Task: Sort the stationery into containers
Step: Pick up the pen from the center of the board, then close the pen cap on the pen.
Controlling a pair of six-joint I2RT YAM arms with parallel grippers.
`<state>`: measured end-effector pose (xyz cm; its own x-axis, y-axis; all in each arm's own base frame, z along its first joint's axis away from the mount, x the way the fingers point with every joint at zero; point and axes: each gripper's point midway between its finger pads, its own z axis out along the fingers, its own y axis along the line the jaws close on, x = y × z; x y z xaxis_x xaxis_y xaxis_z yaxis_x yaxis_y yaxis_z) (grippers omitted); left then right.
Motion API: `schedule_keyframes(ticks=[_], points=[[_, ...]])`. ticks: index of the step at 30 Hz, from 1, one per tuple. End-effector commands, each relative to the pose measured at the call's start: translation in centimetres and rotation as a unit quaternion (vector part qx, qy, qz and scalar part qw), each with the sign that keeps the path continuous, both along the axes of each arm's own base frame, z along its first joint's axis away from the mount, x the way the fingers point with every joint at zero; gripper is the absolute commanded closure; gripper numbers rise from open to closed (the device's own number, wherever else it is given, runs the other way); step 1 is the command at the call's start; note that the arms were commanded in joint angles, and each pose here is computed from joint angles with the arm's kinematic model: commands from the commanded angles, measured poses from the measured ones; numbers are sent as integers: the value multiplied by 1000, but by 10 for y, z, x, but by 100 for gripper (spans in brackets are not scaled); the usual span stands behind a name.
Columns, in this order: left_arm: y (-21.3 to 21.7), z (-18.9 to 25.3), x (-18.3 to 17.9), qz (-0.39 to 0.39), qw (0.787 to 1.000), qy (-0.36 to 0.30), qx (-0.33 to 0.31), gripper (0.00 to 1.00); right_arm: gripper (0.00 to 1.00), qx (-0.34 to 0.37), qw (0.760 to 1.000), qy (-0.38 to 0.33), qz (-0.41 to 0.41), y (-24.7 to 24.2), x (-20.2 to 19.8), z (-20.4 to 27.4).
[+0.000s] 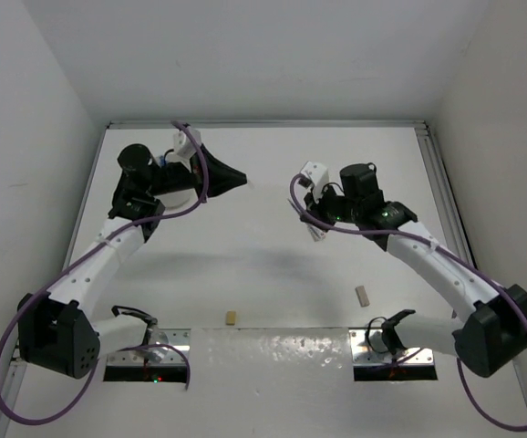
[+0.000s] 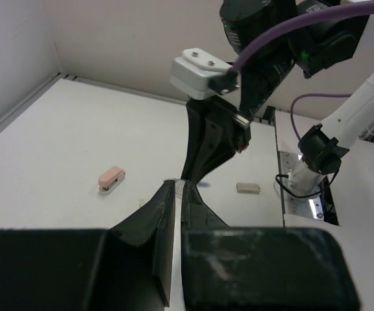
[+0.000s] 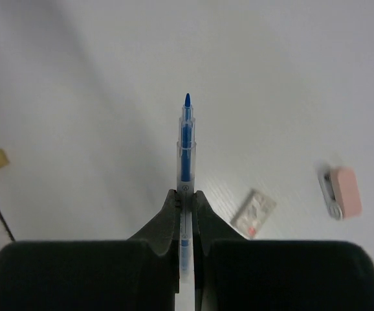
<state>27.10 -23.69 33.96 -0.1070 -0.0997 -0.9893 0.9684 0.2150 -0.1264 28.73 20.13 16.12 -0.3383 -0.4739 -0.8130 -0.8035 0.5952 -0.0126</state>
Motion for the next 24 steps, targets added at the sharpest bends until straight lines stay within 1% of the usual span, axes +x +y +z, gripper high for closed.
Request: schedule_keyframes(ticks=[1,2,3,6,9,17,24], points=[[-2,33,-7,-19,999,-33,-16,100,100,83,988,-90,89,45,-5,54],[-3,37,-9,-22,999,-37,-18,100,100,95,985,-103,105,56,-12,62],[-4,40,-10,-26,999,-38,-19,100,100,114,979,-125,111,63,-11,76],[-6,45,-12,-32,998,-44,-17,100,100,143,967,-157,140,82,-21,98],[-9,38,-11,-28,999,-37,-6,100,100,157,959,-181,149,89,-24,112],[-13,33,-15,-32,999,-25,-5,100,100,179,947,-213,160,97,-33,131],[-13,30,-15,-32,999,-27,-3,100,100,179,947,-215,158,98,-34,133]])
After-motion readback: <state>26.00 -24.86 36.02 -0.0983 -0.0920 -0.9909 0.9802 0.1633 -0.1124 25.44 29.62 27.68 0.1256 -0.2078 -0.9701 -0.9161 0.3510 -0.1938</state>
